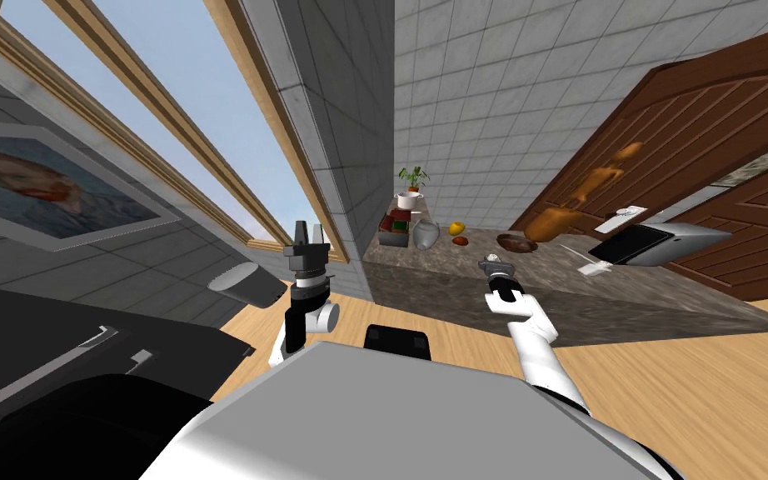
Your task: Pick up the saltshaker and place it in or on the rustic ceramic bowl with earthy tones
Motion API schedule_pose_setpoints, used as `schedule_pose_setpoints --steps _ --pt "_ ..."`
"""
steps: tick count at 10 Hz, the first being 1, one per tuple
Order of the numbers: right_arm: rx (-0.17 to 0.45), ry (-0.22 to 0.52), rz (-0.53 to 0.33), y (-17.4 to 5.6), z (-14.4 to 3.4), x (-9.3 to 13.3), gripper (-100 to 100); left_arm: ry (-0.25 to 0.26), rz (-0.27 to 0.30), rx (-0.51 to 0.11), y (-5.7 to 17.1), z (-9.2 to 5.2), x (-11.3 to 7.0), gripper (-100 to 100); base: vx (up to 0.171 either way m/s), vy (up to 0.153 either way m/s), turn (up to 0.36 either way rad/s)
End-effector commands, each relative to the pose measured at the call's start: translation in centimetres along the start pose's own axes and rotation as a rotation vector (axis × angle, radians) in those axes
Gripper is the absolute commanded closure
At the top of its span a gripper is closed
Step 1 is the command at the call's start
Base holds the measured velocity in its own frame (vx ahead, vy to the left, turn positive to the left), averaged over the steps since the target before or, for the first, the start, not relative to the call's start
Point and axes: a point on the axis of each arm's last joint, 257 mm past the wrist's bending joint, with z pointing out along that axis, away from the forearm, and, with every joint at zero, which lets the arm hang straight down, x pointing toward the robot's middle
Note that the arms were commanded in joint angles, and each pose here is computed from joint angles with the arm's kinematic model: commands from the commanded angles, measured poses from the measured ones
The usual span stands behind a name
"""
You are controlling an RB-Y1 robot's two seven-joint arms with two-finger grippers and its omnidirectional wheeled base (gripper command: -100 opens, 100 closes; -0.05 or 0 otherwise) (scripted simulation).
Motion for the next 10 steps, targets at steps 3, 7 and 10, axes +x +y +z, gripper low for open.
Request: schedule_pose_setpoints --steps 3,7,10 --pt "-0.044 -0.082 0.022 1.0 1.5 -3.5 100 0.000 0.000 0.000 0.0 0.0 0.0 0 -0.183 -0.182 0.033" --pt "-0.083 -0.146 0.024 1.9 2.5 -6.5 100 0.000 0.000 0.000 0.0 0.0 0.0 0 -0.063 -0.211 0.064" --pt "-0.095 -0.157 0.008 2.1 2.7 -7.0 100 0.000 0.000 0.000 0.0 0.0 0.0 0 0.052 -0.261 0.097"
